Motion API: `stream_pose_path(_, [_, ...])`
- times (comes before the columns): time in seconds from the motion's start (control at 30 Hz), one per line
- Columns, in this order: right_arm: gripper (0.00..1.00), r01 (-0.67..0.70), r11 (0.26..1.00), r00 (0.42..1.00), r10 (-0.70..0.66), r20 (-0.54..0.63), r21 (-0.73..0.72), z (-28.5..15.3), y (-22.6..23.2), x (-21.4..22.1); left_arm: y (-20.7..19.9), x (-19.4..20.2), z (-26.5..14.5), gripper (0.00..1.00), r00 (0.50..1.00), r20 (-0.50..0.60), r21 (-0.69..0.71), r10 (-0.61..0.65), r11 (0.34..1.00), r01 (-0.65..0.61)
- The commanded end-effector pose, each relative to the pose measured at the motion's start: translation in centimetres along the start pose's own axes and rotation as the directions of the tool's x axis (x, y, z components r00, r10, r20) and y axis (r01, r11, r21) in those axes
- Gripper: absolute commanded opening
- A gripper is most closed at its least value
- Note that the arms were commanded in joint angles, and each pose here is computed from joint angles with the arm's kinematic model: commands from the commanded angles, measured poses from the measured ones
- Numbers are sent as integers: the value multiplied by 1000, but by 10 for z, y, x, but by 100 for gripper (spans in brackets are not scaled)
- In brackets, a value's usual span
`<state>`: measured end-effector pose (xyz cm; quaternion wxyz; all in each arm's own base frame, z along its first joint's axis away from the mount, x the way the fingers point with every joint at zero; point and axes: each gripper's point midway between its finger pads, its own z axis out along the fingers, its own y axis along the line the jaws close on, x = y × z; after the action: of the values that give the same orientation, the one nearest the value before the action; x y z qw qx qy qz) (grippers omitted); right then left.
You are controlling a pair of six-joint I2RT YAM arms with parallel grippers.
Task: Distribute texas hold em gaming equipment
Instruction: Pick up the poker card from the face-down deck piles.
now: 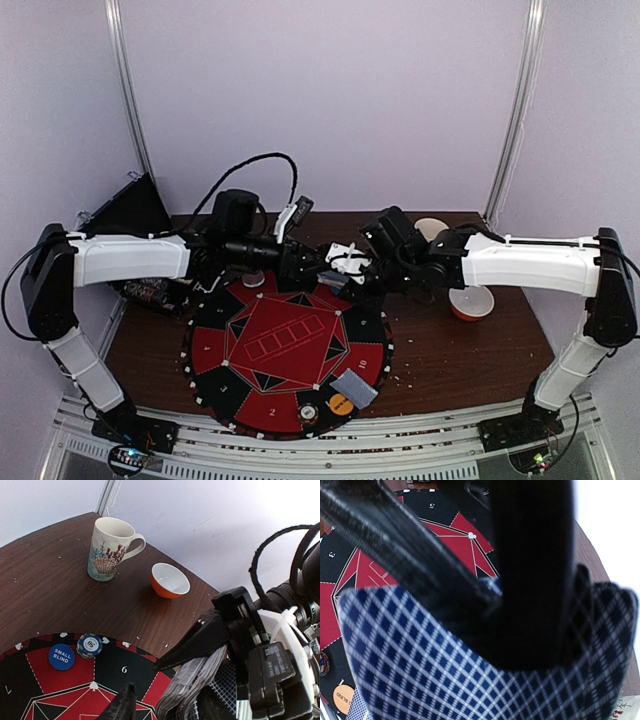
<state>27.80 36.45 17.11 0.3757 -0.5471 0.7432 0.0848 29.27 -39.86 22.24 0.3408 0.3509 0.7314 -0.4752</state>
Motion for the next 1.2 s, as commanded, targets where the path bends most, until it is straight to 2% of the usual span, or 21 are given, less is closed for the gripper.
stream_pose_path(0.0, [33,19,1000,999,-19,36,0,-6,3,-11,8,-15,-14,39,998,40,-88,51,995,-48])
stream_pose_path(0.27, [33,26,1000,999,-26,29,7,-5,2,-11,-5,-14,-21,20,997,34,-43,70,997,-69])
stream_pose_path(0.57, [33,25,1000,1000,-25,15,11,-4,1,-8,-13,-19,-26,21,995,40,-27,94,995,-93])
stream_pose_path(0.73, [33,24,1000,1000,-24,12,18,-4,-1,-7,-17,-17,-26,0,995,26,-7,97,995,-97])
stream_pose_path(1.17, [31,-23,998,999,25,-26,59,-5,-19,15,-20,-26,-44,0,994,54,8,96,995,-96])
